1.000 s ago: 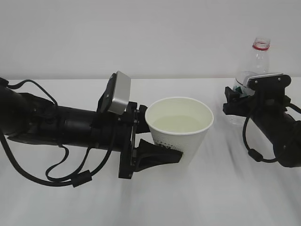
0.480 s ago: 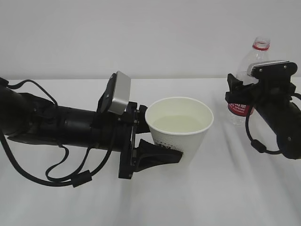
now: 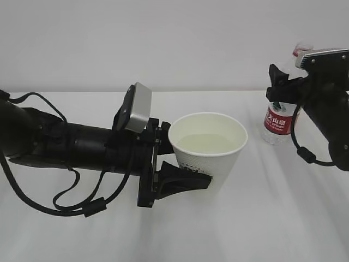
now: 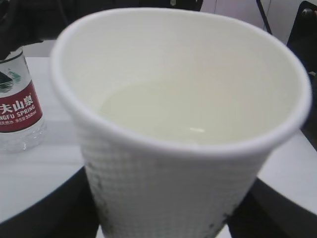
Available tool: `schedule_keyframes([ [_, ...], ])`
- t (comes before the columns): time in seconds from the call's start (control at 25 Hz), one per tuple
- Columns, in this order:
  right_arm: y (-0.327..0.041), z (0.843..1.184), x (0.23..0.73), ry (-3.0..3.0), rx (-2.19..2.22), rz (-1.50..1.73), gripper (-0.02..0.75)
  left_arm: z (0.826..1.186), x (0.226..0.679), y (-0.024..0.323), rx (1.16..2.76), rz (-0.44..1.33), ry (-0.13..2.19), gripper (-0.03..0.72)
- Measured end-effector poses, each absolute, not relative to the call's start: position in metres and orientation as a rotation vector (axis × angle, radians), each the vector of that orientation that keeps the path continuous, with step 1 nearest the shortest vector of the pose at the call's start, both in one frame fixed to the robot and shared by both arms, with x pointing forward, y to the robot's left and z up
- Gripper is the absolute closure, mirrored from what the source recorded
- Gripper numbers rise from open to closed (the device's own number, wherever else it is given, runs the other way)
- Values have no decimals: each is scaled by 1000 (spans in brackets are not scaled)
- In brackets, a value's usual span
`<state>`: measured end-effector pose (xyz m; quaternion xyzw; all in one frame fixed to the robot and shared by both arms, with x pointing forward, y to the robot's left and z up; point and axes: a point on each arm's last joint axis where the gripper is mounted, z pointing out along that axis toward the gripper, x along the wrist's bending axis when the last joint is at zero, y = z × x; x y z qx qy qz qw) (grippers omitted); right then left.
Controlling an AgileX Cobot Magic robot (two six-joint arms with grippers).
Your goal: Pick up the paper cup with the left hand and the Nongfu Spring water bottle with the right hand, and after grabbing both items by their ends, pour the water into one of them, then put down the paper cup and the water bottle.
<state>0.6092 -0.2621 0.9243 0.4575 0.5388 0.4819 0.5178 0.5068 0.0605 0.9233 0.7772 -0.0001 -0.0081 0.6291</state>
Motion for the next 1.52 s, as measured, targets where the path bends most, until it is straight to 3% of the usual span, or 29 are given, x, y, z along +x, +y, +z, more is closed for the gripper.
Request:
schedule_keyframes([
  [0.96,-270,967,539,1257,1048,1166,108,923,507,61,1781,-19,0,178],
  [1.52,-276,973,483,1280,1047,1162,122,923,507,61,1781,-19,0,179],
])
